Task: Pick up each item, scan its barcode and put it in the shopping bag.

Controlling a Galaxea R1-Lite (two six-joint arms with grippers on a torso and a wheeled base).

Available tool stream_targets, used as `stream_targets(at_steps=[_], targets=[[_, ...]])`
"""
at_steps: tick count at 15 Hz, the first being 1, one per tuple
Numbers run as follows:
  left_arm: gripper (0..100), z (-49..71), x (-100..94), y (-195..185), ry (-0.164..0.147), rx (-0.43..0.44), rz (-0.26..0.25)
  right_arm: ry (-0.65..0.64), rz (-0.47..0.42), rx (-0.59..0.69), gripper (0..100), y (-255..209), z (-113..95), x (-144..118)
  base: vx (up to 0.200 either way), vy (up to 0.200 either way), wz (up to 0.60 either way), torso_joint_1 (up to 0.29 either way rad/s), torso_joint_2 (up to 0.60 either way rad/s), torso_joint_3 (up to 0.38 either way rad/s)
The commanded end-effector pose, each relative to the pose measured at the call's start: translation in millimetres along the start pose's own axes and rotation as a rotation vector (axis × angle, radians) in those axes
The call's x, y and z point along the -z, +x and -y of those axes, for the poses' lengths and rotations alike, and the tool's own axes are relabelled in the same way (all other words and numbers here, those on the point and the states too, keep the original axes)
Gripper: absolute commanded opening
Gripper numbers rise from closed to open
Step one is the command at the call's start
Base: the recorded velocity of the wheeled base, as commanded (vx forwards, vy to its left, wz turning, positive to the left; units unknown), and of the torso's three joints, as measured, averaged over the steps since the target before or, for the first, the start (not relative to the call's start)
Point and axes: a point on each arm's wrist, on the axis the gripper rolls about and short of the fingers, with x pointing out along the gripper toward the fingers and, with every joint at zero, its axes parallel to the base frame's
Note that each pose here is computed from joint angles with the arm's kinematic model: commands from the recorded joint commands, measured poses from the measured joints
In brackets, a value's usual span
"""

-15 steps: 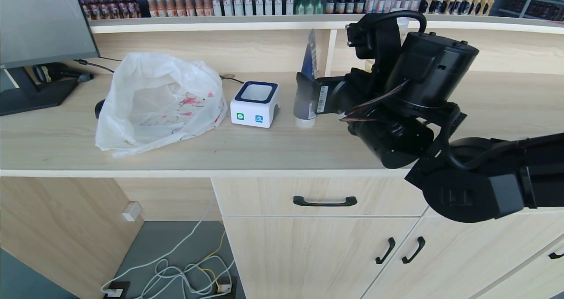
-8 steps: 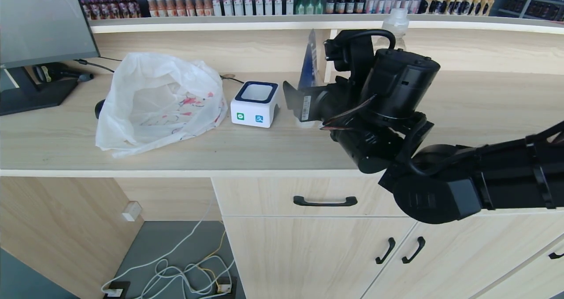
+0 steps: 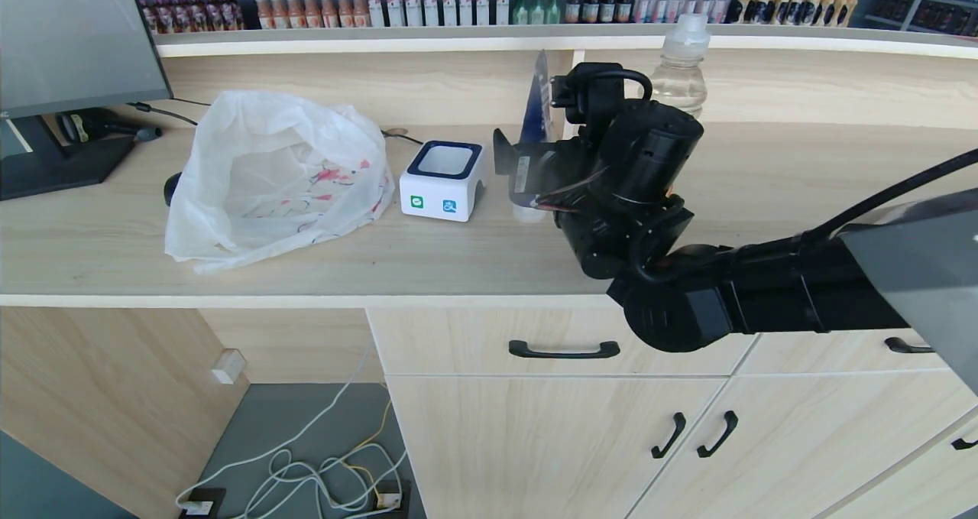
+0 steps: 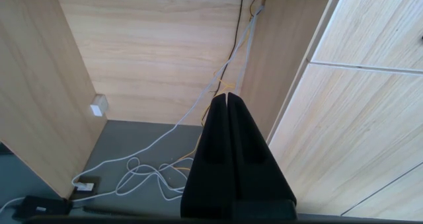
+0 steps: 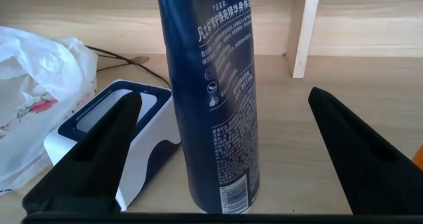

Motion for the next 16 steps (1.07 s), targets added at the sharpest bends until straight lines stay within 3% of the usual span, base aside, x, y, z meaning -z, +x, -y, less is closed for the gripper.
stream_targets(at_steps=[1,5,12,16], targets=[[0,0.0,0.0,0.0,0.0,0.0,0.0,-0.006,-0.008,0.005,100,4.5,-0.2,7.9,0.0,0.0,0.0,0.0,0.0,0.0],[0,0.0,0.0,0.0,0.0,0.0,0.0,-0.024,-0.009,0.033,100,10.7,10.3,10.3,0.0,0.0,0.0,0.0,0.0,0.0],[0,0.0,0.0,0.0,0.0,0.0,0.0,-0.015,0.021,0.039,100,28.4,3.3,7.4,0.0,0.0,0.0,0.0,0.0,0.0],[0,0.0,0.0,0.0,0.0,0.0,0.0,-0.023,0.015,0.059,100,34.4,11.0,13.1,0.0,0.0,0.0,0.0,0.0,0.0]])
